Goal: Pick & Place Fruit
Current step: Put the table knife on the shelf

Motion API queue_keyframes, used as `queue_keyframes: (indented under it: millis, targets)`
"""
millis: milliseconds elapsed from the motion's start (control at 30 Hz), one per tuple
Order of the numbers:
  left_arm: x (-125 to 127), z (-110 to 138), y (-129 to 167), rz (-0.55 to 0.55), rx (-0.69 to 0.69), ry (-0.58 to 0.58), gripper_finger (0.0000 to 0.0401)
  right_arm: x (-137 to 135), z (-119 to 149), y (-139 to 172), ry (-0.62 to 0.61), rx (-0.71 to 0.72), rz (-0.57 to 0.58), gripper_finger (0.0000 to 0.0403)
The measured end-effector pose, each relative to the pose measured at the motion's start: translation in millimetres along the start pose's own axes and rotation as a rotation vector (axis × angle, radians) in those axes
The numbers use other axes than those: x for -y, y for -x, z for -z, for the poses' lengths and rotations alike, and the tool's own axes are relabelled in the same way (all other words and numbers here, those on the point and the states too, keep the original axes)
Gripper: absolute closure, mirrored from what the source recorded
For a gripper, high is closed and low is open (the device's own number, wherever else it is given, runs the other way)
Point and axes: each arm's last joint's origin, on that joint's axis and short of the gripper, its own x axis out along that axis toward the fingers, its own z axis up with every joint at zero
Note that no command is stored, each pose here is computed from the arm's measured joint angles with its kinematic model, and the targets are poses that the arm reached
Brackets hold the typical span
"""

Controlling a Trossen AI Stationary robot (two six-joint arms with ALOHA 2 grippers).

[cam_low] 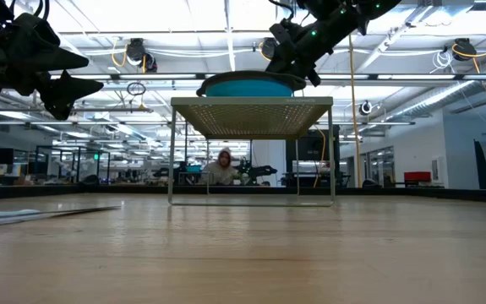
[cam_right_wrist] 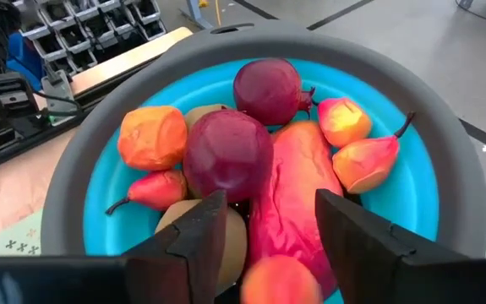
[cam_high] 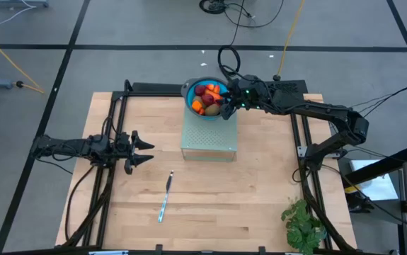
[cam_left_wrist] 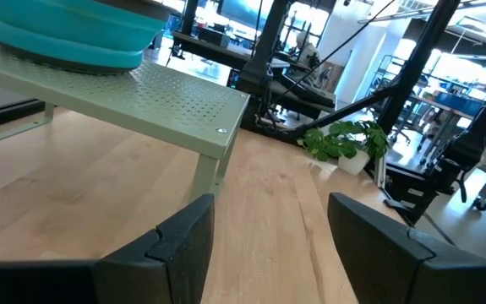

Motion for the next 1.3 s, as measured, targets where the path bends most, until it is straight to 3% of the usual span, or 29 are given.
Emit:
queue_keyframes:
  millis: [500, 800, 1067, 1300]
  targets:
    - [0, 0, 0, 0.001, 0.0, 0.001, 0.0169, -10, 0, 1, 0.013, 0.012, -0.03, 0.0215]
    - [0, 0, 0, 0.009, -0.003, 0.005, 0.0169, -28, -9, 29, 0.033, 0.084, -0.091, 0.0223]
    - [0, 0, 0, 0.009, -0.004, 0.005, 0.0169, -39, -18, 73, 0.047, 0.151, -0.145, 0.0268]
    - [0, 0, 0, 0.009, -0.004, 0.005, 0.0169, -41, -11, 108, 0.072, 0.093, -0.162, 0.0341]
